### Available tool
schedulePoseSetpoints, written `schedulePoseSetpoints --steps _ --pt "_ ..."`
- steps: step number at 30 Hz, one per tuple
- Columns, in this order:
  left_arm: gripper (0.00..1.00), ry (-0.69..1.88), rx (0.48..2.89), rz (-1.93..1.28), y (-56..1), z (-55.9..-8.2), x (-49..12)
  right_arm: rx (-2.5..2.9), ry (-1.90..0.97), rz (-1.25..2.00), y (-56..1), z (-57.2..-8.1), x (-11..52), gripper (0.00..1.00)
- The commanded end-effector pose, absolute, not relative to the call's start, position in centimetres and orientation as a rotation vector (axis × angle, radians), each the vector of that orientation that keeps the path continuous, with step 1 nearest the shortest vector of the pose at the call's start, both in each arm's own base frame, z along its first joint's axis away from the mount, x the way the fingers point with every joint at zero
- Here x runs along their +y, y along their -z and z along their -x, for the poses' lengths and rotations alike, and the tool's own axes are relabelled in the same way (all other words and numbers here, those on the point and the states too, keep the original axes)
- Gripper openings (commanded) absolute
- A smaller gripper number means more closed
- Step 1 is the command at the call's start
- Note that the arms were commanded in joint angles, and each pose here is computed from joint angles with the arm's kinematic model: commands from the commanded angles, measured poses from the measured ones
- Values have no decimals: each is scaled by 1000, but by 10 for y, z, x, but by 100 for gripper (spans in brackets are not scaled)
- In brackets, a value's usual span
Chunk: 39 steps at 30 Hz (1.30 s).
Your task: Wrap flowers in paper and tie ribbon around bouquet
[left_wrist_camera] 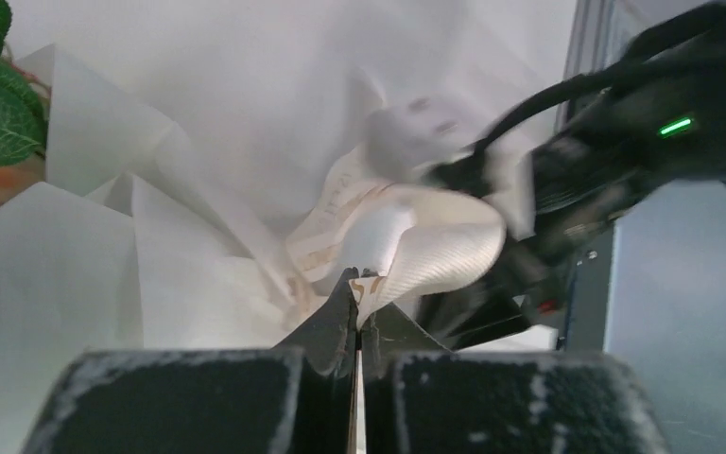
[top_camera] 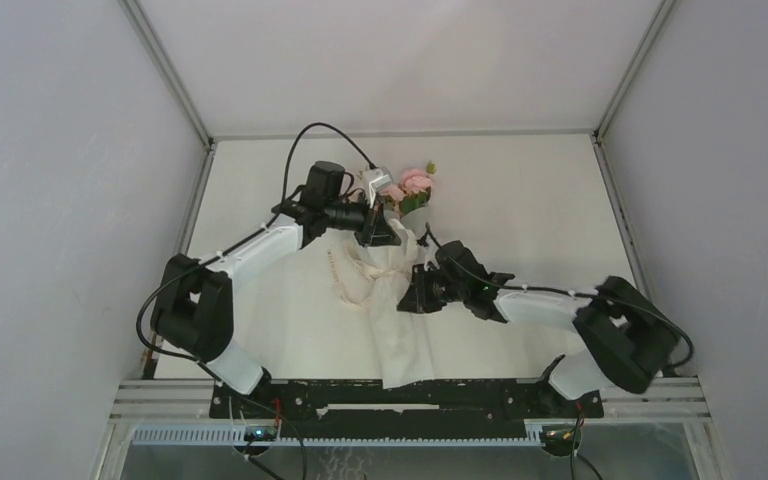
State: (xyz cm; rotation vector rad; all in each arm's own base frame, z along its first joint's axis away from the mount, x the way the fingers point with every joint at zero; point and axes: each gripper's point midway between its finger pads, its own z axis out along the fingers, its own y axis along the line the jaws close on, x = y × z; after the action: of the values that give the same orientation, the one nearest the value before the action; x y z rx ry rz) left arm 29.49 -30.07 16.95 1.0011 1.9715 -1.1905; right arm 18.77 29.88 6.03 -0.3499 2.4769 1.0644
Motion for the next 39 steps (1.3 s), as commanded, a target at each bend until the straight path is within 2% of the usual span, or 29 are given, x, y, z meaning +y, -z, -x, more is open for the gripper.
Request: schedulePoseSetpoints --steps 1,7,12,14,20,23,28,32,39 --pt "0 1292 1790 -1020 -252 -300 -317 2532 -1122 268 -31 -199 315 20" --pt "0 1397 1751 -1038 -285 -284 -318 2612 -1139 212 -4 -196 320 17" --pt "0 1307 1805 -1047 -256 -290 -311 2556 -1148 268 -21 -198 322 19" --pt "0 1271 1842 -1043 -236 -296 -307 2494 -1160 347 -42 -195 324 23" --pt "0 1113 1968 -1050 -182 -322 -292 2119 -1239 623 -152 -185 320 47" --pt "0 1113 1997 -1072 -171 -323 -292 1983 -1157 556 -190 -208 291 57" --pt "0 1109 1991 -1088 -169 -321 -291 1857 -991 397 -214 -269 249 67" --pt "0 1100 1989 -1096 -168 -320 -290 1866 -925 422 -204 -310 247 69" --pt "0 1113 2008 -1104 -162 -318 -289 1898 -921 518 -182 -349 268 69"
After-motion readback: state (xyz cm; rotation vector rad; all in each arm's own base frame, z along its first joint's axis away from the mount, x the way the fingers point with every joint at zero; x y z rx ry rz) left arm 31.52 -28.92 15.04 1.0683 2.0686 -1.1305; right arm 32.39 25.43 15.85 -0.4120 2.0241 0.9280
